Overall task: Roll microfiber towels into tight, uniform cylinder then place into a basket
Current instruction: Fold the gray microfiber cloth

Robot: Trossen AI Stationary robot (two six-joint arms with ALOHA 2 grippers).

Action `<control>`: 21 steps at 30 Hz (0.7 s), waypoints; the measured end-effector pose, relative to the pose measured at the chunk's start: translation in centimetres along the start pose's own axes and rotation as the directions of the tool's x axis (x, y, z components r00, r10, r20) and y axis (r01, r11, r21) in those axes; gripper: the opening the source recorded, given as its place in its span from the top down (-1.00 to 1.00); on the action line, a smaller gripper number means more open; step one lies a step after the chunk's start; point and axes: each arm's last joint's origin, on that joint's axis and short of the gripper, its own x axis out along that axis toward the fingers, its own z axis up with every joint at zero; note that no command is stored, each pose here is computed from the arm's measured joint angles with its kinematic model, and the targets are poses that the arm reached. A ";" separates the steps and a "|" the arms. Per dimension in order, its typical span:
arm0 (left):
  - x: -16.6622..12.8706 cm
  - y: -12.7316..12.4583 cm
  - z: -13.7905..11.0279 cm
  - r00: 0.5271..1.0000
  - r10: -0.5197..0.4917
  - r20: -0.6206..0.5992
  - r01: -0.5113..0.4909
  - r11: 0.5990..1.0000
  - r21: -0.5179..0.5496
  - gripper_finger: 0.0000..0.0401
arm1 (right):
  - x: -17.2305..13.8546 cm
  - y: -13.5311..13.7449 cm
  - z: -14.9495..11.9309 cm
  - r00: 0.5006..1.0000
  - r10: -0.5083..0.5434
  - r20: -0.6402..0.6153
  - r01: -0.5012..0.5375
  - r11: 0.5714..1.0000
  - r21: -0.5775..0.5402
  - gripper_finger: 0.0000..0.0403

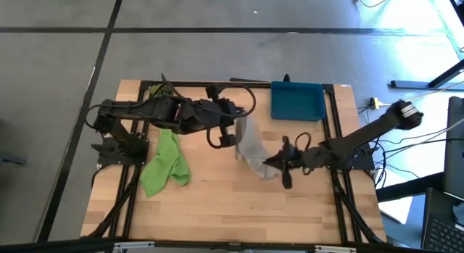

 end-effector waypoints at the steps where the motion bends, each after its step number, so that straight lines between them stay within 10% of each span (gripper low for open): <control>1: -0.1 0.1 -0.3 1.000 -0.001 -0.028 0.000 1.000 -0.003 1.00 | -0.8 -0.1 0.8 1.000 -0.013 -0.020 0.012 1.000 -0.011 0.99; 10: -0.6 0.4 -2.8 0.969 0.031 -0.246 -0.042 0.998 -0.038 1.00 | -5.7 0.0 8.4 0.965 -0.242 -0.103 0.219 0.956 -0.195 0.99; 21: -0.9 1.6 -3.1 0.920 0.321 -0.224 -0.325 0.946 0.021 1.00 | -7.7 -1.8 13.1 0.926 -0.375 -0.049 0.344 0.890 -0.300 0.99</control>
